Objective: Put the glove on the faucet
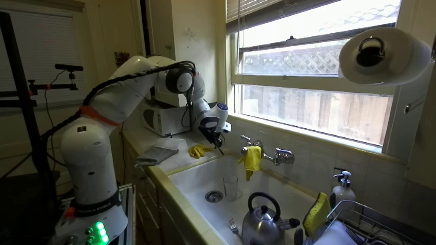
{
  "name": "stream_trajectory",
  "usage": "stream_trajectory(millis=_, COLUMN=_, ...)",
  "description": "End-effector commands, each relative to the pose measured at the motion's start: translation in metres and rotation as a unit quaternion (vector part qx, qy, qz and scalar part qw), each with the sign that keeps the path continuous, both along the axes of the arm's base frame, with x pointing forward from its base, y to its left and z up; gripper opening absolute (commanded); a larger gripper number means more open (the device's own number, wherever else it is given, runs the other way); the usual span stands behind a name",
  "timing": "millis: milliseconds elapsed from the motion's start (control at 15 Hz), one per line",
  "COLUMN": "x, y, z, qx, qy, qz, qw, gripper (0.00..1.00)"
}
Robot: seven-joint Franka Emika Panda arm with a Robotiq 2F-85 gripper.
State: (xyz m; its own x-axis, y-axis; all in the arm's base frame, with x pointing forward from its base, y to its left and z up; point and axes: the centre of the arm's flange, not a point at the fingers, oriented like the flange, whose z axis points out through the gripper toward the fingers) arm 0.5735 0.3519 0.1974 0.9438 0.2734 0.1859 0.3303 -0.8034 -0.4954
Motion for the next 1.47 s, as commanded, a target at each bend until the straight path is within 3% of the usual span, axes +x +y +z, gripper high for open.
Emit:
stream_trajectory(millis=0, x=0.02, y=0.032, z=-0.024, qx=0.002, qy=-0.005, qz=0.008, qw=1.0, gripper=1.0)
stream_trajectory(millis=333, x=0.031, y=0.067, z=-0.049, qx=-0.009, qy=-0.004, qz=0.026, qw=0.9996, gripper=1.0)
stream_trajectory(millis=800, x=0.037, y=0.09, z=-0.069, qx=0.006, qy=-0.013, qz=0.015, qw=0.9998, gripper=1.0)
stream_trajectory(millis=867, x=0.038, y=0.091, z=-0.071, qx=0.009, qy=-0.011, qz=0.012, qw=0.9998, gripper=0.9)
stream_trajectory(millis=933, x=0.039, y=0.092, z=-0.072, qx=0.009, qy=-0.01, qz=0.011, qw=0.9998, gripper=0.74)
stream_trajectory(millis=1400, x=0.047, y=0.094, z=-0.078, qx=0.012, qy=-0.005, qz=0.002, qw=0.9999, gripper=0.19)
